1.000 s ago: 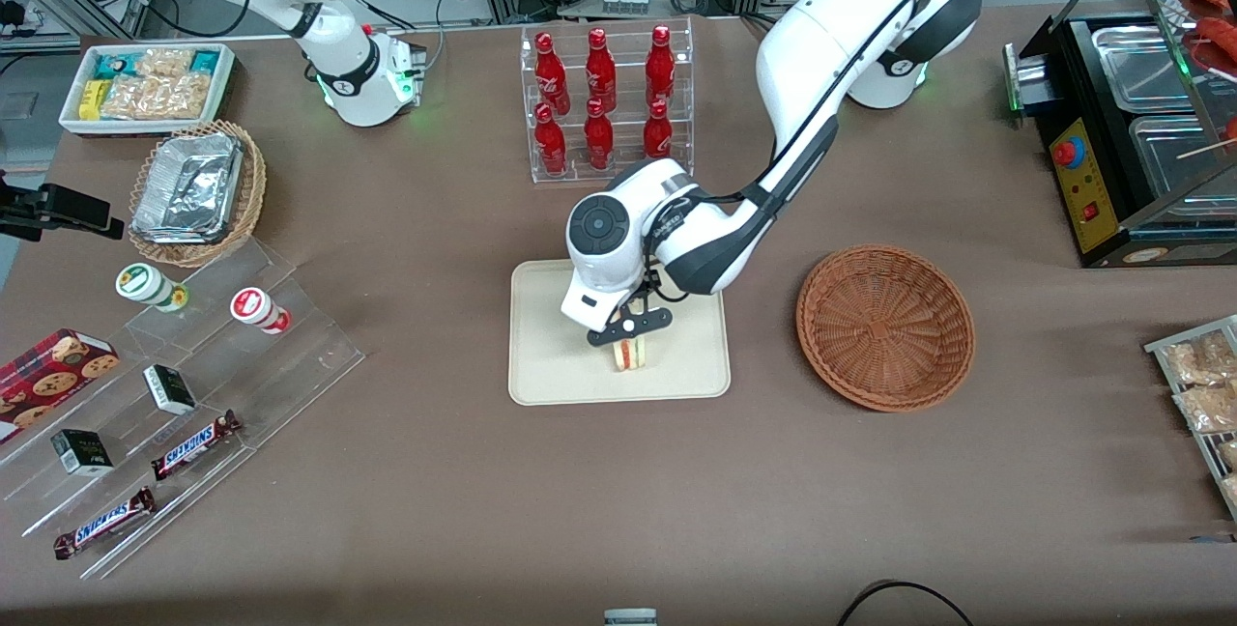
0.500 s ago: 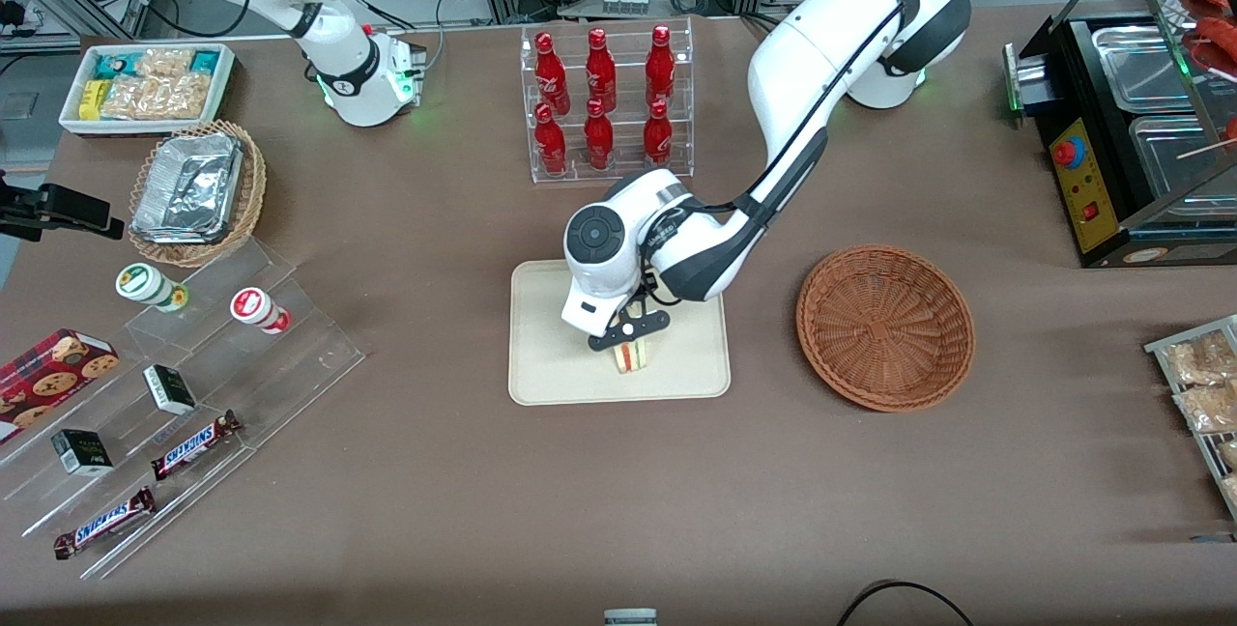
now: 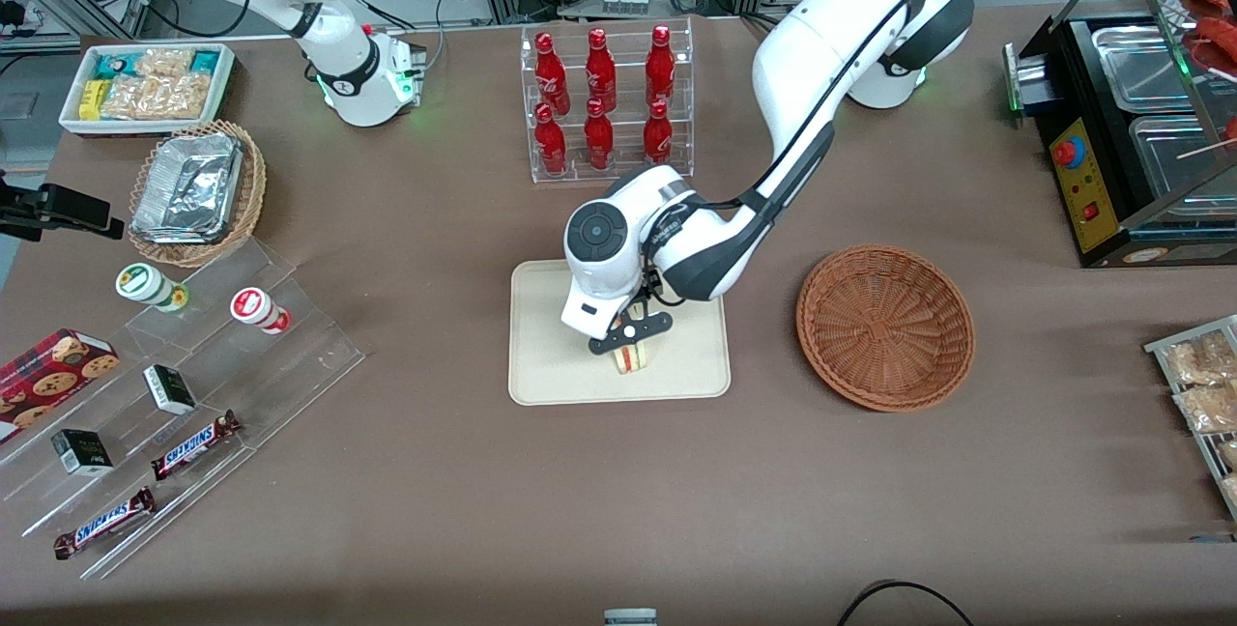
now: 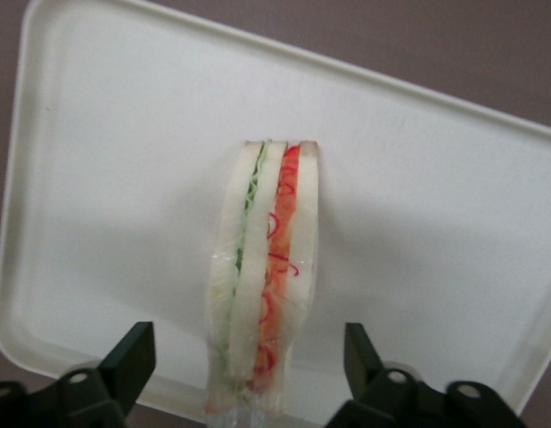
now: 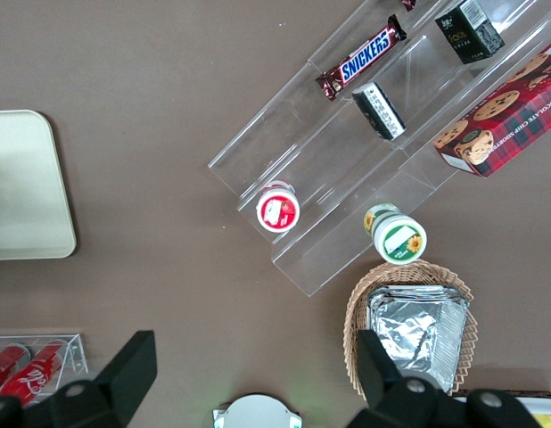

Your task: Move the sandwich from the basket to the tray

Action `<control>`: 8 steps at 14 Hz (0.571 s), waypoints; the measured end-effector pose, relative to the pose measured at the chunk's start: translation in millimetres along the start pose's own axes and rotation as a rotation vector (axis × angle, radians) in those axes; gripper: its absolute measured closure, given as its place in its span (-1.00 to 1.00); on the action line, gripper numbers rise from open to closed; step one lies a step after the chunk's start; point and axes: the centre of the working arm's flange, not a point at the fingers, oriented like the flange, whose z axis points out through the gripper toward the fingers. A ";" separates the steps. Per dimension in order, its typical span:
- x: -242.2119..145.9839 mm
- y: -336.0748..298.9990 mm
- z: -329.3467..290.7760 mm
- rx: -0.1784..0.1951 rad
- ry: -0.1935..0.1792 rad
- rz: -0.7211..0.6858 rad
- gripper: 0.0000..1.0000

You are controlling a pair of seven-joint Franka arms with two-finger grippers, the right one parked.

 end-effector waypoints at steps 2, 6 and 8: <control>3.8 -5.9 -29.6 -0.001 0.015 -0.008 -1.00; 24.7 -29.6 -93.4 -0.029 0.023 0.010 -1.00; 46.4 -54.0 -114.5 0.002 0.019 0.088 -1.00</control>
